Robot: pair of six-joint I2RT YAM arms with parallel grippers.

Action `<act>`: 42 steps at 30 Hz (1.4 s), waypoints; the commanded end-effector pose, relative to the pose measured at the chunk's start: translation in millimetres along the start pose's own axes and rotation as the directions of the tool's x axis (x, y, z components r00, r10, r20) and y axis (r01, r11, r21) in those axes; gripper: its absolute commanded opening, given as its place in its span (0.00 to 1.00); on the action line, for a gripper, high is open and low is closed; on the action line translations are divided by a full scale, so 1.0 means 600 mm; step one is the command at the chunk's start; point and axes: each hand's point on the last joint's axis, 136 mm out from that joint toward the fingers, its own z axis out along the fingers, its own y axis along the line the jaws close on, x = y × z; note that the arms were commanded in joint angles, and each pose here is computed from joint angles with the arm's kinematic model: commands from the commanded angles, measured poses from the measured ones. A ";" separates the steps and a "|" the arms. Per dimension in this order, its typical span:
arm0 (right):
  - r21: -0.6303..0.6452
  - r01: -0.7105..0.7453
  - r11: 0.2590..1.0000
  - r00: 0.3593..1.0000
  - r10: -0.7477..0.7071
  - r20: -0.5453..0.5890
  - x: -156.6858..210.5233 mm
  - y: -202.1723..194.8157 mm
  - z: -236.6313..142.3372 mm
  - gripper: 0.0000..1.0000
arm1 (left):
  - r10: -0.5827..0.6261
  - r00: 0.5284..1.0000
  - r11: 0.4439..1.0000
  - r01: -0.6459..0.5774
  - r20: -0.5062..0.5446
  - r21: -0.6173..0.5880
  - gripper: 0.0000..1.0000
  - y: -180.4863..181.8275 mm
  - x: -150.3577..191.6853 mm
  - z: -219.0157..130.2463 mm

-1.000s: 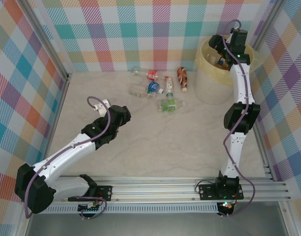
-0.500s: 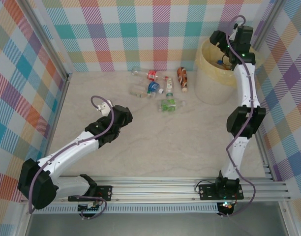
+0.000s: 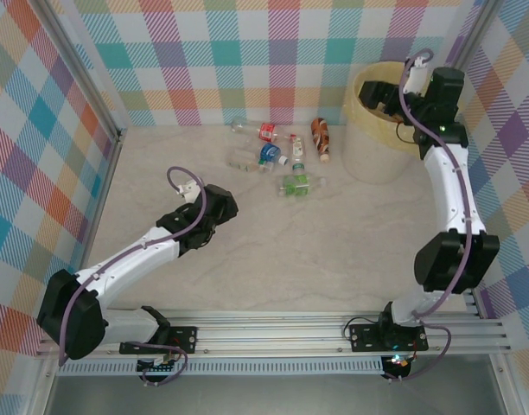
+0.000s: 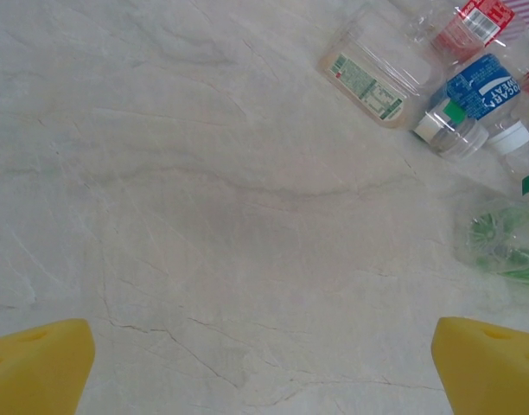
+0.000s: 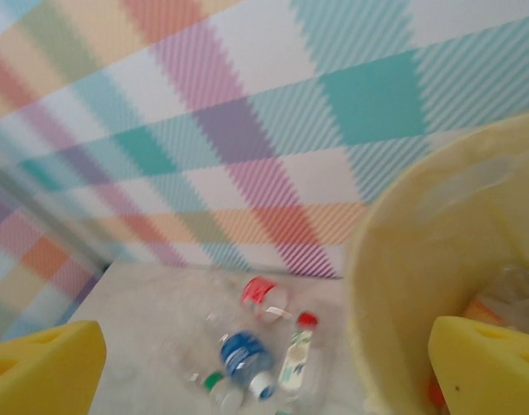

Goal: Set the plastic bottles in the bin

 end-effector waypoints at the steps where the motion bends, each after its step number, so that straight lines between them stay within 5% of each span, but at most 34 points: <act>1: -0.270 0.164 0.949 0.985 -0.174 -0.012 0.050 0.087 -0.009 0.98 | -0.065 0.998 0.997 0.064 0.010 0.030 1.00 -0.015 -0.016 -0.002; 9: -0.460 0.181 0.869 0.918 -0.316 -0.237 0.260 0.142 0.053 1.00 | -0.096 0.995 0.995 0.096 0.009 -0.014 1.00 0.006 -0.007 0.001; 13: -0.544 0.183 0.819 0.831 -0.424 -0.358 0.347 0.158 0.086 1.00 | -0.092 0.996 0.996 0.092 0.016 -0.018 1.00 0.009 -0.006 0.003; 19: -0.598 0.351 0.721 0.659 -0.644 -0.389 0.447 0.136 0.138 1.00 | -0.100 0.995 0.995 0.099 0.011 0.032 1.00 -0.006 -0.002 0.010; 25: -0.613 0.401 0.681 0.506 -0.722 -0.471 0.509 0.096 0.173 1.00 | -0.091 0.996 0.996 0.092 0.020 -0.010 1.00 0.008 -0.005 0.009; 35: -0.636 0.432 0.639 0.400 -0.768 -0.500 0.571 0.080 0.215 1.00 | -0.082 0.997 0.996 0.082 0.003 -0.022 1.00 0.006 -0.001 0.013; 42: -0.712 0.380 0.591 0.301 -0.807 -0.509 0.617 0.088 0.187 0.99 | -0.069 0.997 0.997 0.069 -0.018 -0.038 1.00 0.007 0.007 0.019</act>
